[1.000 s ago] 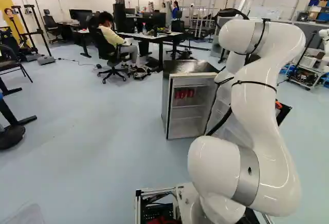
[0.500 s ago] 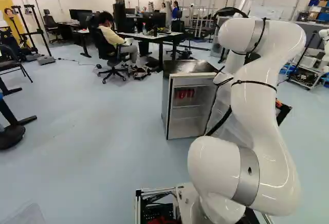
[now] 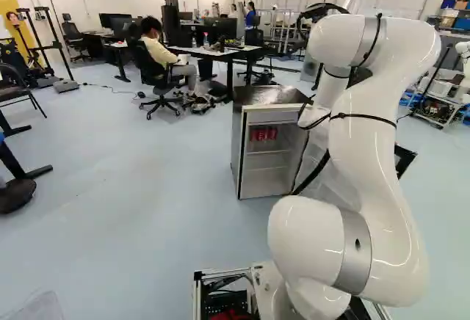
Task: Grab a drink from the fridge
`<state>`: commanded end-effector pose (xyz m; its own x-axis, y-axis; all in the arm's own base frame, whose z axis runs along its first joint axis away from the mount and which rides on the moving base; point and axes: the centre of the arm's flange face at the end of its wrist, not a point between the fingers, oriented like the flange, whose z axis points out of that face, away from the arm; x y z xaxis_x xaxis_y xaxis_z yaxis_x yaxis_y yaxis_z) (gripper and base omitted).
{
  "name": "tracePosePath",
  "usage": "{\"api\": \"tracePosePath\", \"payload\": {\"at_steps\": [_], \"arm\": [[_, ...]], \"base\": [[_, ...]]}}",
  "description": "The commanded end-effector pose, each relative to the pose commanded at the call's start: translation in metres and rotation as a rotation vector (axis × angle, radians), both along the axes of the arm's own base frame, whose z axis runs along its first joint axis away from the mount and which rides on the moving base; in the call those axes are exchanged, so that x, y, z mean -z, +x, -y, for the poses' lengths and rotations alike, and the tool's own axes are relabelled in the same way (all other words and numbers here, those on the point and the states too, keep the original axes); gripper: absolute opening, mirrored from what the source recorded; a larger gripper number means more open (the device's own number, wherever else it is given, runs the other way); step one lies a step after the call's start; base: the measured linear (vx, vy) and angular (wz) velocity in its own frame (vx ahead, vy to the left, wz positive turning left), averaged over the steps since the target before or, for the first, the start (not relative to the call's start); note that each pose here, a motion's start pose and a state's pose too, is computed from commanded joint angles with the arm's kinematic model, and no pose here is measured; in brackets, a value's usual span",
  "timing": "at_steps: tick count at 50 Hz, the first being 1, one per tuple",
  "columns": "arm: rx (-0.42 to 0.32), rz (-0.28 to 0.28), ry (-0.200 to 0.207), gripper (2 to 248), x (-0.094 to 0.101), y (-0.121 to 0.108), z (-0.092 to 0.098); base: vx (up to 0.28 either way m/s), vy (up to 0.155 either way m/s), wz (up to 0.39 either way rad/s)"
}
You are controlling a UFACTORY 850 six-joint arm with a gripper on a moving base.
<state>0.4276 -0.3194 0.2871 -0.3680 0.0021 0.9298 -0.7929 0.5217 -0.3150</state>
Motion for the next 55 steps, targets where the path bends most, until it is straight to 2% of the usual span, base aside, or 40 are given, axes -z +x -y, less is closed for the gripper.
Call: {"api": "tracePosePath", "payload": {"at_steps": [24, 55], "arm": [[-0.299, -0.112, -0.023, 247, -0.006, -0.024, -0.042], [-0.687, -0.216, -0.051, 247, -0.016, -0.056, -0.099]], "base": [[0.000, 0.000, 0.000], [0.000, 0.000, 0.000]]}}
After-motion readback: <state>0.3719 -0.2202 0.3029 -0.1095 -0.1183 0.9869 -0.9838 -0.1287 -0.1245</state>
